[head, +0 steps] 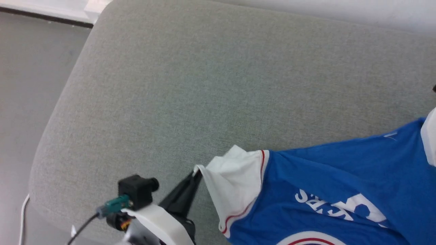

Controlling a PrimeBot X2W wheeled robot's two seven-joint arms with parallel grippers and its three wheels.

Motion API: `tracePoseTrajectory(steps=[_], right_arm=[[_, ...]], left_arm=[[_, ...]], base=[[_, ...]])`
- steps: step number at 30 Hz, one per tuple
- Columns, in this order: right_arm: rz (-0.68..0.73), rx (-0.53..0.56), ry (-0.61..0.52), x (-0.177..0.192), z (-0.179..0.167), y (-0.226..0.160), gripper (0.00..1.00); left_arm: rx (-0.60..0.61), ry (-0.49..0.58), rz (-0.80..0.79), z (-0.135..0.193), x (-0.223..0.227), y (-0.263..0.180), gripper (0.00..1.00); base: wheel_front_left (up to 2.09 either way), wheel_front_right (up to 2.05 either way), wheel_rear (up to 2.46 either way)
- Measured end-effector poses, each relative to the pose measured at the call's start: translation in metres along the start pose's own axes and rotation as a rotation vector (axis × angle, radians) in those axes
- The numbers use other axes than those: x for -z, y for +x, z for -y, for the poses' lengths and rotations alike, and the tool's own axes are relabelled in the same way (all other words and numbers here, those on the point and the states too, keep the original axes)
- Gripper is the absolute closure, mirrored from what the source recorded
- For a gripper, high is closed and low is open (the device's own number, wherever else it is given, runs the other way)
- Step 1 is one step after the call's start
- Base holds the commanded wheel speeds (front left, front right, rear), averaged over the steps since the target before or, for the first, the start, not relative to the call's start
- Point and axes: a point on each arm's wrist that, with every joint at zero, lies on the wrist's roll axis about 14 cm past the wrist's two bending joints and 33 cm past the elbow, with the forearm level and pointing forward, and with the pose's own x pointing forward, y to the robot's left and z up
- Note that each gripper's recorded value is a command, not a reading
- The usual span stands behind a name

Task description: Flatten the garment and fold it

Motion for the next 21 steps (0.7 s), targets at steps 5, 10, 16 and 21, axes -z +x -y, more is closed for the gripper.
tracePoseTrajectory(steps=[5, 10, 16, 21], right_arm=[[0.245, 0.05, 0.045, -0.053, 0.022, -0.041, 1.0], [0.507, 0.122, 0.039, -0.102, 0.046, -0.106, 1.0], [0.749, 0.187, -0.03, -0.136, 0.052, -0.193, 1.0], [0.93, 0.247, -0.087, -0.152, 0.051, -0.27, 1.0]], left_arm=[[0.035, 0.1, 0.139, 0.001, -0.05, 0.002, 1.0], [0.101, 0.212, 0.352, 0.019, -0.125, -0.002, 1.0], [0.19, 0.329, 0.612, 0.055, -0.21, -0.021, 1.0], [0.273, 0.389, 0.846, 0.091, -0.275, -0.052, 1.0]], base=[[0.0, 0.0, 0.0], [0.0, 0.0, 0.0], [0.0, 0.0, 0.0], [0.0, 0.0, 0.0]])
